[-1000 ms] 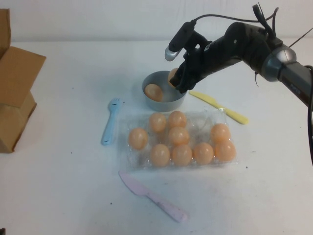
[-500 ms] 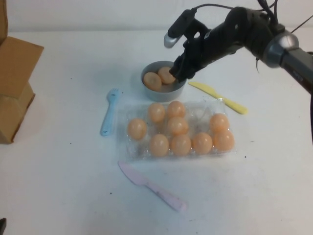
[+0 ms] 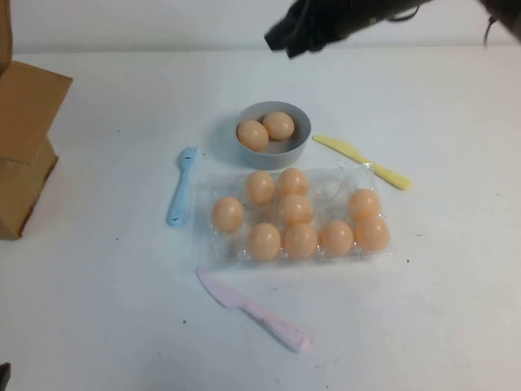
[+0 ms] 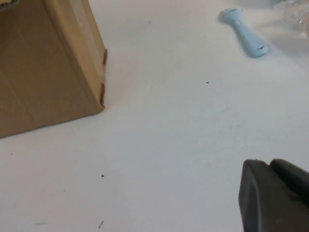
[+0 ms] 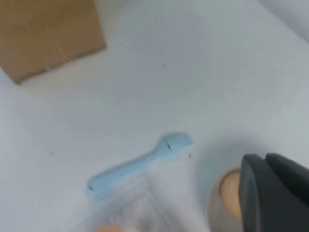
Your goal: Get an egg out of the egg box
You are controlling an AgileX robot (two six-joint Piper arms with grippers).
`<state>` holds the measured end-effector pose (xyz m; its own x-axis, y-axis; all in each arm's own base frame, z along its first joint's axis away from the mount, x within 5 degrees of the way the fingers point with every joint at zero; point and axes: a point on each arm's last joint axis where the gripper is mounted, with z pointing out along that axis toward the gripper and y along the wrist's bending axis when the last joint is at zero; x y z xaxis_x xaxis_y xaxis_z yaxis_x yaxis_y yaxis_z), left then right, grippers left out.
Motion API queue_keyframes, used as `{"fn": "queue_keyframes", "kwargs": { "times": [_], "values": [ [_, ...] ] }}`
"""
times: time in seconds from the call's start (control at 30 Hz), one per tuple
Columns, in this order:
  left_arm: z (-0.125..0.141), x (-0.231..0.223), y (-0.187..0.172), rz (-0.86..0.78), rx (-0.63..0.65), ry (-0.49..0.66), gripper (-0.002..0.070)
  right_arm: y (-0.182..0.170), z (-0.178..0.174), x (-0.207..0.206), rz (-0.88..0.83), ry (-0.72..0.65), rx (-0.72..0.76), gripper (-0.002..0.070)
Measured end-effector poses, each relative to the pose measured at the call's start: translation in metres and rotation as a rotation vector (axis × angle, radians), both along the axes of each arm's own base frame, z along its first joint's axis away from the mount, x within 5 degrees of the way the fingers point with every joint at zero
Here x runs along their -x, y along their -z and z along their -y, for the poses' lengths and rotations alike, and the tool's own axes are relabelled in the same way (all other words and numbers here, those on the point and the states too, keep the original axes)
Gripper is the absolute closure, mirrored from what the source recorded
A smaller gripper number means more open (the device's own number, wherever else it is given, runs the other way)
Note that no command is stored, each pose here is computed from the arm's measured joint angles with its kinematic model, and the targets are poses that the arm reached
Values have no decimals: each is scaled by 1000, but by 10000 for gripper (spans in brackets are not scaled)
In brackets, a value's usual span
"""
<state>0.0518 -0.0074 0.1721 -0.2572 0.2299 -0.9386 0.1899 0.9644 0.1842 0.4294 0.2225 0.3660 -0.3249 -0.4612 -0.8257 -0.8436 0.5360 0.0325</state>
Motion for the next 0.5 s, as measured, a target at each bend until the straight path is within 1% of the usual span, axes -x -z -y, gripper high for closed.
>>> {"fn": "queue_keyframes", "kwargs": {
  "times": [0.1, 0.23, 0.33, 0.5],
  "values": [
    [0, 0, 0, 0, 0, 0, 678, -34, 3, 19, 57, -31, -62, 691],
    [0, 0, 0, 0, 0, 0, 678, -75, 11, 48, 132, -47, -101, 691],
    [0, 0, 0, 0, 0, 0, 678, -92, 19, 69, 148, -48, -112, 691],
    [0, 0, 0, 0, 0, 0, 678, -103, 30, 109, 175, -29, -131, 691]
  ]
}}
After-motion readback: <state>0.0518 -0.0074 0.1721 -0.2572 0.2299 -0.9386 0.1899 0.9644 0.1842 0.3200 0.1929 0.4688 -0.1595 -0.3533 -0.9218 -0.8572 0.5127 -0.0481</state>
